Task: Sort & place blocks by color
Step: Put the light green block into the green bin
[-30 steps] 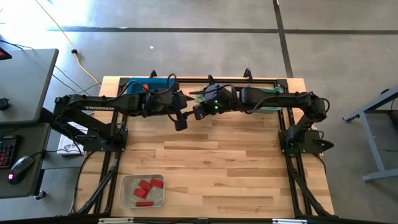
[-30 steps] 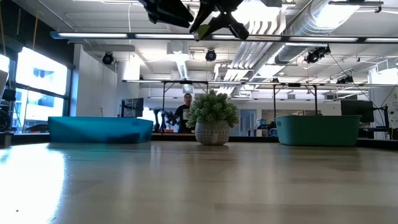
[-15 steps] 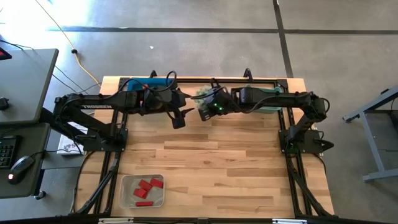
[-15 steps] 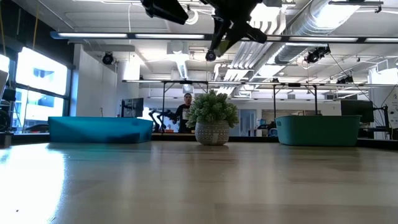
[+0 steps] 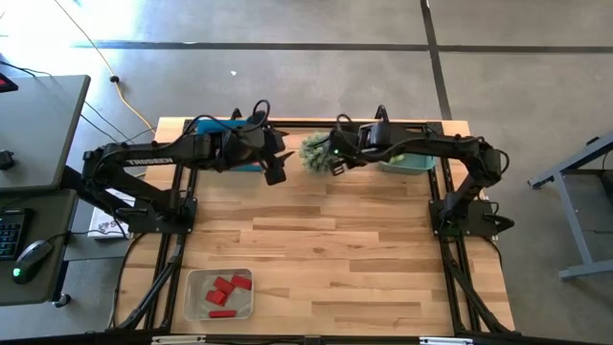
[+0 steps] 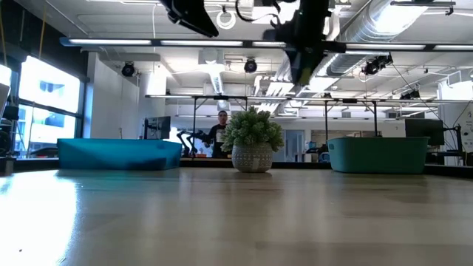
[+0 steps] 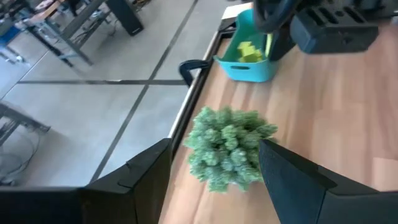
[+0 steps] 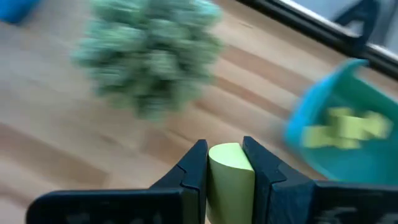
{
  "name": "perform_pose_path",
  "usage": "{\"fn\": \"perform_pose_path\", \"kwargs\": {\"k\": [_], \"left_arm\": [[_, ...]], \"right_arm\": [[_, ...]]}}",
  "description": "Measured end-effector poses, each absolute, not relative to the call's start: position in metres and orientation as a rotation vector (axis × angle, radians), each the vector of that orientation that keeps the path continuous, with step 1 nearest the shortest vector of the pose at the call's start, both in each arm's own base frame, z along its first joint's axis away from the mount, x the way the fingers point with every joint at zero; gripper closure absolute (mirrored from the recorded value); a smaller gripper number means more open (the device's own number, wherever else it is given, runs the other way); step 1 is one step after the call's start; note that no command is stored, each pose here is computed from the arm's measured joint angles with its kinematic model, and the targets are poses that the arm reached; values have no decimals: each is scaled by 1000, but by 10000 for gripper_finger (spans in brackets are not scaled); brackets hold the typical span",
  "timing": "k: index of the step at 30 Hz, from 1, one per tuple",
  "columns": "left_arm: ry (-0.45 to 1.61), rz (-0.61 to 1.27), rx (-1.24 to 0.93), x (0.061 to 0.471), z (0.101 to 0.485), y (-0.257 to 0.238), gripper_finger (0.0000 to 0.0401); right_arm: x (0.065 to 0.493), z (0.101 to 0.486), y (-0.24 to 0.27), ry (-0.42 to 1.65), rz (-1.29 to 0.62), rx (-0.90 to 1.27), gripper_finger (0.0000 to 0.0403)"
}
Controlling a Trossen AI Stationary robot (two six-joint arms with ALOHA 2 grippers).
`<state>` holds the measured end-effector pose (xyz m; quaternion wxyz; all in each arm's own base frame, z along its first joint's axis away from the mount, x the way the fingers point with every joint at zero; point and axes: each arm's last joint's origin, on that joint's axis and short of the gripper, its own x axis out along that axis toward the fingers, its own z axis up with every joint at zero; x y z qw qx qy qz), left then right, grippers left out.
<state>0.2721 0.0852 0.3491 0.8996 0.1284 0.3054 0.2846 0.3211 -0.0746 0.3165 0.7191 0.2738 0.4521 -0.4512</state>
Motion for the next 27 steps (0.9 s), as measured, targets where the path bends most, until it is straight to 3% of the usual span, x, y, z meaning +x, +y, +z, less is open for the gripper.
{"fn": "perform_pose_path", "kwargs": {"k": [8,15,23,27], "left_arm": [[652,681,236,262,349,111,176],[668,752,212,253,348,131,176],[680,809,192,245,348,146,176],[690,815,180,242,347,150,176]], "right_arm": [[290,303,-126,1178,-1132,566,356],[261,270,-174,1277,-1142,672,356],[240,241,-206,1254,-1096,761,356],[227,230,-214,1267,-1120,810,338]]}}
